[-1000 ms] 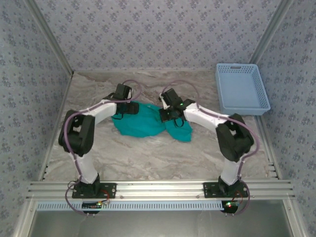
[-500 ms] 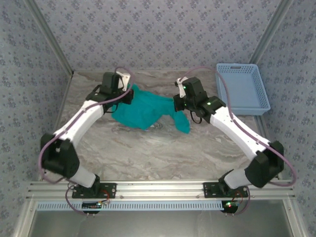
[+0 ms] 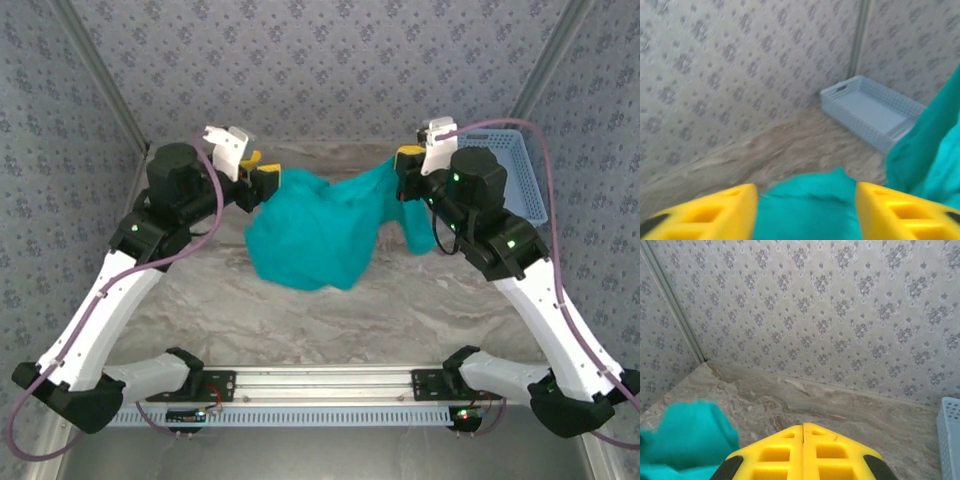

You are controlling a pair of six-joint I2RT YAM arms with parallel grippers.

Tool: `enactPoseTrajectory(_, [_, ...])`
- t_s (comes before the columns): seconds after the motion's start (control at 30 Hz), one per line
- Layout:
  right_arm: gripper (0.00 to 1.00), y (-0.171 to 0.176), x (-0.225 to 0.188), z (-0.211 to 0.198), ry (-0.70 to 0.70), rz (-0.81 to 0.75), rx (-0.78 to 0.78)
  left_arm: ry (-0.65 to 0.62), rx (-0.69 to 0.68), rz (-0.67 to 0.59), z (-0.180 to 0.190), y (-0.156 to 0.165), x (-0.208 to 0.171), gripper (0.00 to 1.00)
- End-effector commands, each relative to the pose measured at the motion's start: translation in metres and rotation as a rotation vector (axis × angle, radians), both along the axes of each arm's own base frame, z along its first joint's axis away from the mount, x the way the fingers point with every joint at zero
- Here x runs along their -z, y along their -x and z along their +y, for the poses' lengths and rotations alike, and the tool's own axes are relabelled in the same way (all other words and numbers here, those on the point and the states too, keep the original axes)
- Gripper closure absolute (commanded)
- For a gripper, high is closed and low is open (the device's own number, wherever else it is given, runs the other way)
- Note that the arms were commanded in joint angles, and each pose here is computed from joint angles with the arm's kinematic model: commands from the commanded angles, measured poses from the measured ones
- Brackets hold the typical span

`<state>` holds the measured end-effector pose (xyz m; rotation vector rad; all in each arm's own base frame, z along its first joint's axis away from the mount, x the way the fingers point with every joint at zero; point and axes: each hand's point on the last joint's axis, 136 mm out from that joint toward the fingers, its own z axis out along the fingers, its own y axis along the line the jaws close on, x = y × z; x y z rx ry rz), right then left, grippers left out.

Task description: Fold the inside-out t-shirt

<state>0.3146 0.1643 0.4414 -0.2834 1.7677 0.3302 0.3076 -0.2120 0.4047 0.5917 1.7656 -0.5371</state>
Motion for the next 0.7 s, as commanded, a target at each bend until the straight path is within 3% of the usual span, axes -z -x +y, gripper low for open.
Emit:
enactPoseTrajectory(0.0, [1.00, -0.025, 0.071, 0.013, 0.086, 0.184, -0.002, -0.145, -0.113, 0.198, 0.014, -0.033, 0.099, 0.38])
enactPoseTrajectory(0.1, [1.00, -0.033, 0.107, 0.014, 0.110, 0.267, -0.010, -0.072, -0.053, 0.313, 0.004, -0.034, 0.131, 0.34])
enactPoseTrajectory(0.2, [1.00, -0.029, 0.119, 0.028, 0.122, 0.270, -0.116, 0.026, 0.136, 0.294, -0.032, -0.017, 0.132, 0.25])
enactPoseTrajectory(0.33, [1.00, -0.027, 0.122, 0.034, 0.147, 0.269, -0.161, -0.062, 0.270, 0.185, -0.068, -0.007, 0.146, 0.24])
enactPoseTrajectory(0.43, [1.00, -0.027, 0.117, 0.028, 0.150, 0.264, -0.145, -0.137, 0.313, 0.201, -0.084, -0.015, 0.180, 0.24])
enactPoseTrajectory(0.57, [1.00, -0.023, 0.101, 0.015, 0.103, 0.235, -0.124, -0.121, 0.403, 0.263, -0.106, -0.015, 0.205, 0.25])
enactPoseTrajectory(0.67, [1.00, -0.017, 0.084, 0.012, 0.058, 0.200, -0.149, -0.131, 0.492, 0.205, -0.127, 0.000, 0.211, 0.25])
